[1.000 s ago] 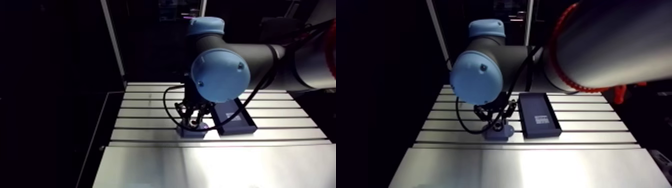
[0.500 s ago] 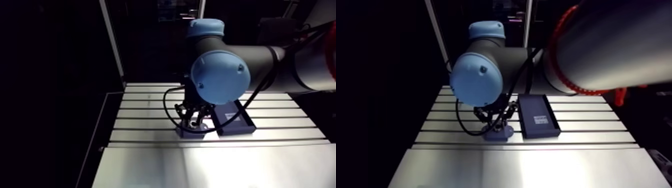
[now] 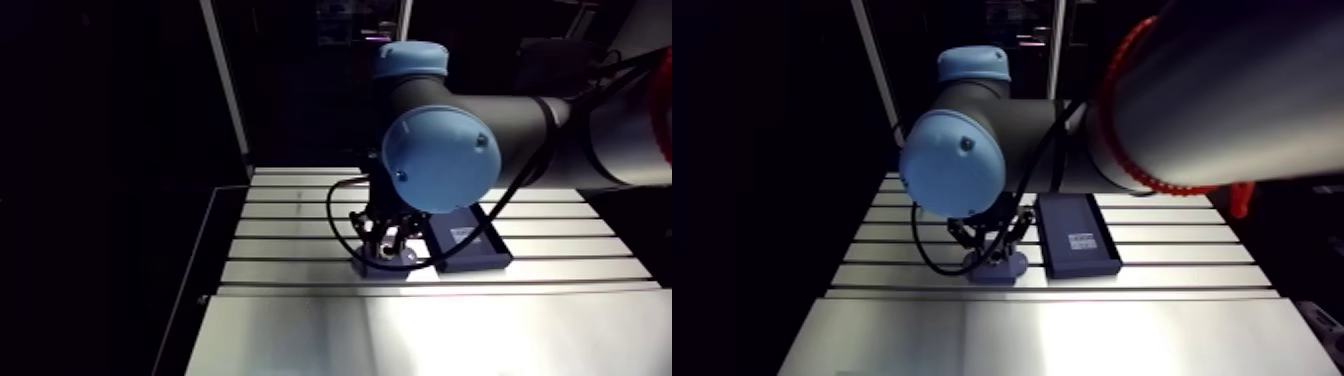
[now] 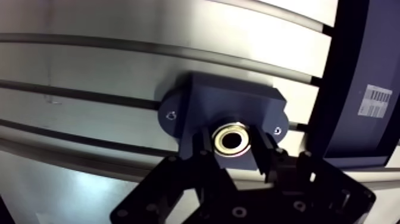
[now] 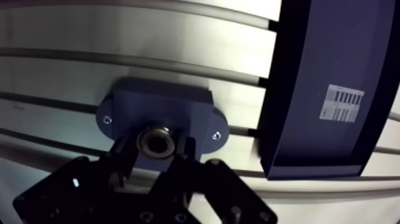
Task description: Pick up the bearing and press it into the housing until flush.
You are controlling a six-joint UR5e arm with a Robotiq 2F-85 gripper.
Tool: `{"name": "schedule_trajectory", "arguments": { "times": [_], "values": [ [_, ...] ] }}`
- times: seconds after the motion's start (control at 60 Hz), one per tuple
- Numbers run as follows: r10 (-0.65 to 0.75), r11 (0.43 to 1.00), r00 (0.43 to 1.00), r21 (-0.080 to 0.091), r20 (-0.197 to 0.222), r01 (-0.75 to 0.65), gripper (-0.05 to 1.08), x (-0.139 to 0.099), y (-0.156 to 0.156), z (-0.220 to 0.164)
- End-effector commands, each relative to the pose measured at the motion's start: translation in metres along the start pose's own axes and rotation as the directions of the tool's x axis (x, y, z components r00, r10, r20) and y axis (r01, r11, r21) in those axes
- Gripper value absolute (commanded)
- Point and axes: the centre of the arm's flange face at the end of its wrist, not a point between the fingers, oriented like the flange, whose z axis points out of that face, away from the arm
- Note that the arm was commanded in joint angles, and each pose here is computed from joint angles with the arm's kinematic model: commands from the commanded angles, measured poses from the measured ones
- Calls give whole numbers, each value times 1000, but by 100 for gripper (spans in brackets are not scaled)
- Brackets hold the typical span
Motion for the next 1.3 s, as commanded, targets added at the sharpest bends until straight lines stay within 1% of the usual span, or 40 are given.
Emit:
{"name": "schedule_trajectory", "arguments": {
  "times": [0.017, 0.133, 0.25, 0.317, 0.383, 0.483, 0.583, 0.617, 0.7, 0.75, 0.833, 0.85, 0.867, 0.883, 0.9, 0.917, 0.933, 0.95, 0.967, 0.983, 1.0, 1.017, 1.033, 1.05, 1.067, 1.083, 1.1, 1.15, 1.183, 1.25, 1.3],
  "values": [
    [2, 1000, 1000, -8, -5, -2, 0, -1, 0, -2],
    [4, 1000, 1000, -9, -9, -4, 0, 0, 0, -3],
    [8, 1000, 1000, -13, -21, -8, 0, 3, 2, -8],
    [10, 1000, 999, -12, -33, -10, 0, 4, 4, -14],
    [16, 1000, 998, -11, -54, -17, 0, 7, 4, -25],
    [26, 1000, 998, -12, -62, -27, 0, 9, 5, -35],
    [44, 999, 998, -9, -50, -44, 0, 10, 6, -42],
    [67, 998, 997, -7, -38, -68, 0, 12, 8, -45],
    [90, 996, 996, -5, -26, -90, 0, 13, 8, -51],
    [118, 993, 993, -2, -8, -118, 0, 13, 9, -56],
    [156, 988, 988, -4, 8, -156, 1, 12, 9, -61],
    [169, 986, 986, -4, 14, -168, 5, 11, 9, -62],
    [169, 986, 986, -4, 14, -168, 5, 11, 9, -62],
    [179, 984, 984, -4, 19, -179, 17, 11, 9, -61],
    [179, 984, 984, -4, 19, -179, 17, 11, 9, -61],
    [190, 982, 982, -4, 21, -190, 32, 10, 9, -60],
    [190, 982, 982, -4, 21, -190, 32, 10, 9, -60],
    [201, 979, 979, -2, 22, -201, 43, 9, 10, -59],
    [210, 978, 978, -4, 22, -210, 52, 9, 10, -59],
    [210, 978, 978, -4, 22, -210, 52, 9, 10, -59],
    [213, 977, 977, -5, 24, -213, 62, 9, 10, -57],
    [213, 977, 977, -5, 24, -213, 62, 9, 10, -57],
    [218, 976, 976, -4, 25, -218, 70, 8, 9, -55],
    [218, 976, 976, -4, 25, -218, 70, 8, 9, -55],
    [218, 976, 976, 1, 24, -218, 75, 7, 9, -54],
    [218, 976, 976, 1, 24, -218, 75, 7, 9, -54],
    [223, 975, 975, 7, 19, -223, 79, 7, 9, -54],
    [222, 975, 975, 8, 13, -222, 82, 7, 8, -53],
    [226, 974, 974, 9, 3, -227, 86, 7, 8, -52],
    [235, 972, 972, 12, 1, -235, 88, 7, 7, -50],
    [237, 971, 971, 11, 2, -237, 88, 6, 7, -49]
  ]
}}
